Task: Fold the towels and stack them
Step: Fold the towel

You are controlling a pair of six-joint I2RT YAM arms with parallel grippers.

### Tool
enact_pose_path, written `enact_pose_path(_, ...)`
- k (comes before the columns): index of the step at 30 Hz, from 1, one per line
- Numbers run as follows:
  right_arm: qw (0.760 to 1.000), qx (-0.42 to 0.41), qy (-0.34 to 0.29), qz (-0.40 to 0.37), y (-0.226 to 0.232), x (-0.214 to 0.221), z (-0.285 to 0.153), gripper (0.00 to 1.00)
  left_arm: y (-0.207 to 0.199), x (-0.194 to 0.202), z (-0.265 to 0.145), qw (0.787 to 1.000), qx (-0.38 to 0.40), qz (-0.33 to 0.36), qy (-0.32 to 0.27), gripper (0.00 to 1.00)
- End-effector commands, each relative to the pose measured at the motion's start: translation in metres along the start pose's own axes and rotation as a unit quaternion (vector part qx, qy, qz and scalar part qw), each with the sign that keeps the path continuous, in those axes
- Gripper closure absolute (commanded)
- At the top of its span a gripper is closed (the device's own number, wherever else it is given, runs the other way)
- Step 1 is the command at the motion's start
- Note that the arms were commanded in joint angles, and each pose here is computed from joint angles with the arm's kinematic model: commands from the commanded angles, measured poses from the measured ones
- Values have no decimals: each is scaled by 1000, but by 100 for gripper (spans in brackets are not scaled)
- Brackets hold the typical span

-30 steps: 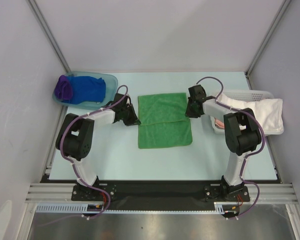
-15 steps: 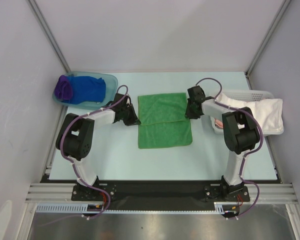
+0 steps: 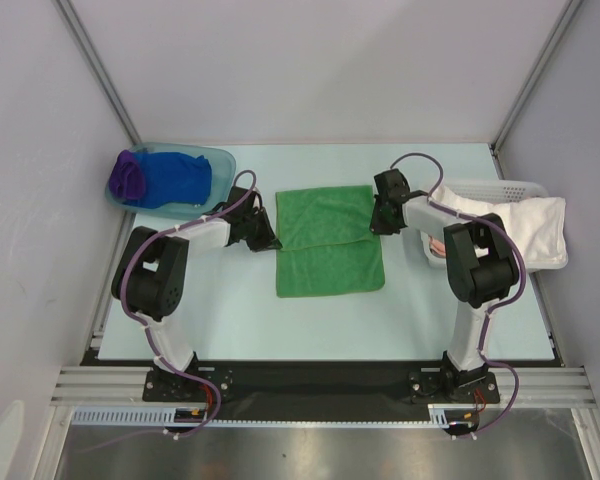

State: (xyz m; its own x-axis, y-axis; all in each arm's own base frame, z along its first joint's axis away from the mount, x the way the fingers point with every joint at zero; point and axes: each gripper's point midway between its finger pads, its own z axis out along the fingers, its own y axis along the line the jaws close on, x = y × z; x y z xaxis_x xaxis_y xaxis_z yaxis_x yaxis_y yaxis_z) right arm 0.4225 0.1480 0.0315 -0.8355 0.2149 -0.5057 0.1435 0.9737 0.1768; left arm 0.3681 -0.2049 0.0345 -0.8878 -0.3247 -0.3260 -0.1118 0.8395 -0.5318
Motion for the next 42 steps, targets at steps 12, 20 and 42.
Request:
enact_pose_path(12, 999, -25, -38, -7, 10, -34, -38, 100, -32, -26, -21, 999, 29, 17, -40, 100)
enact_pose_path(20, 998, -36, -46, -5, 10, -40, -59, 100, -47, -34, -38, 998, 47, 17, -49, 100)
enact_pose_path(42, 998, -48, -48, 4, -2, -18, -103, 100, -53, -22, -83, 995, 85, 28, -51, 100)
